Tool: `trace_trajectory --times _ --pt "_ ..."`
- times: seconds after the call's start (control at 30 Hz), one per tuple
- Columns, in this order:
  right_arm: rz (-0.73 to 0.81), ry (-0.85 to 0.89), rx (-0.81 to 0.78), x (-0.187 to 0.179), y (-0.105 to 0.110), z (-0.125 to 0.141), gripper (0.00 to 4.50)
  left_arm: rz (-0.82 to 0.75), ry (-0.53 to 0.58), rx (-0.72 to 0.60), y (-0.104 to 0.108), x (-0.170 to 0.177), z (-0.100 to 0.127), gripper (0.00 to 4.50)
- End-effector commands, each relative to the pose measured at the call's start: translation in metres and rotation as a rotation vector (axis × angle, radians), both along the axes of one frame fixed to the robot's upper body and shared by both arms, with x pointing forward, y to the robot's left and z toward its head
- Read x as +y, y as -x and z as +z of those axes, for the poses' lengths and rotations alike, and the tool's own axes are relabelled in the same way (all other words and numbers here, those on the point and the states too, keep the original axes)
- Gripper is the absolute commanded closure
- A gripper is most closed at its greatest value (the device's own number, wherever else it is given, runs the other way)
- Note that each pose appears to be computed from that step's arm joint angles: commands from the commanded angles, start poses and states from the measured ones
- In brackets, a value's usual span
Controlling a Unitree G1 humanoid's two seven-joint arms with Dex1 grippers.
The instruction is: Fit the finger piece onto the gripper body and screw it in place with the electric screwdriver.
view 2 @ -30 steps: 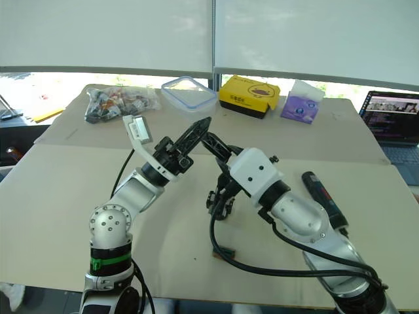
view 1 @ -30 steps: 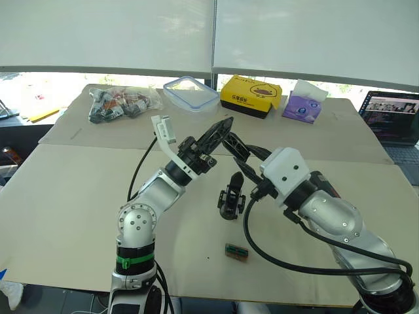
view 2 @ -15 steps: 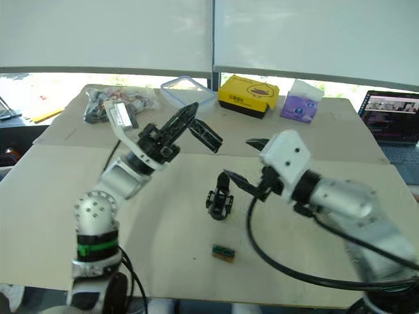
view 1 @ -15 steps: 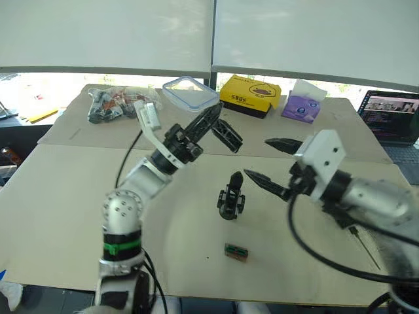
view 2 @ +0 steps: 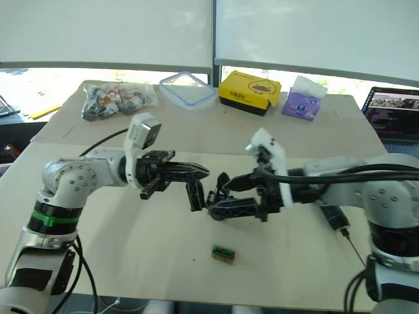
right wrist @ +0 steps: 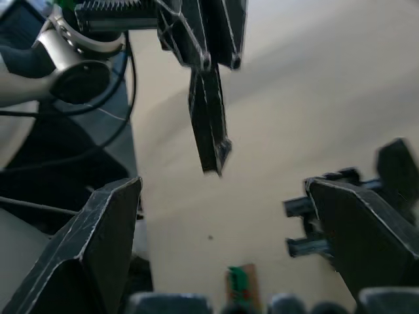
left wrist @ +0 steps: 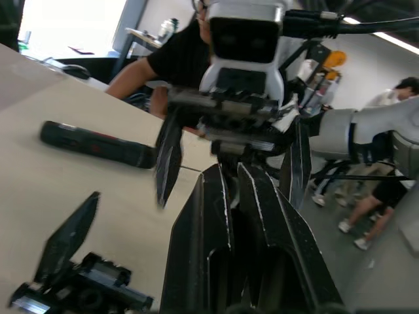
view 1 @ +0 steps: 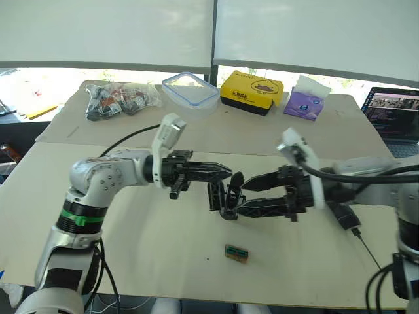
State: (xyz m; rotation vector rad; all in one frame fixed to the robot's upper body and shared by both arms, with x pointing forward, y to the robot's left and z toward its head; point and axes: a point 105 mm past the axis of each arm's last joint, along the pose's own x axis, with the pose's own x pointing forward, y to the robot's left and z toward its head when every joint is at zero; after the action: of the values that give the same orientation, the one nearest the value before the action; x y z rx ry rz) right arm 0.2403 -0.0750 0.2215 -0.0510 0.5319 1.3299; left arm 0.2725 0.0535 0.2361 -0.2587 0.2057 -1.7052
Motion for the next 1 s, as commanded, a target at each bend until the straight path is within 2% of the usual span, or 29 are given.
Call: trace_trajectory --times 0.03,0.4,0.53,0.8,0.83,1.0 --pt "0.019 -0.004 -0.018 0.013 0.004 0.004 0.04 -0.015 0.005 -0.037 0.007 -0.006 0.005 4.5" --pt "0.011 -0.05 0.022 0.021 0.007 0.006 0.04 -0.005 0.039 0.02 0.011 -0.006 0.006 4.5" --pt "0.003 -0.043 0.023 0.02 0.008 0.003 1.15 0.002 0.058 0.037 0.011 -0.007 0.007 4.5" --pt "0.002 -0.063 0.02 0.019 0.011 0.003 3.97 -0.025 0.024 0.056 0.021 -0.005 -0.001 4.5" --pt "0.005 -0.064 0.02 0.018 0.012 0.003 4.1 -0.025 0.023 0.056 0.021 -0.005 -0.001 4.5" --pt "0.024 -0.08 0.006 0.017 0.016 0.004 4.1 -0.044 0.037 0.088 0.023 -0.003 0.003 4.5"
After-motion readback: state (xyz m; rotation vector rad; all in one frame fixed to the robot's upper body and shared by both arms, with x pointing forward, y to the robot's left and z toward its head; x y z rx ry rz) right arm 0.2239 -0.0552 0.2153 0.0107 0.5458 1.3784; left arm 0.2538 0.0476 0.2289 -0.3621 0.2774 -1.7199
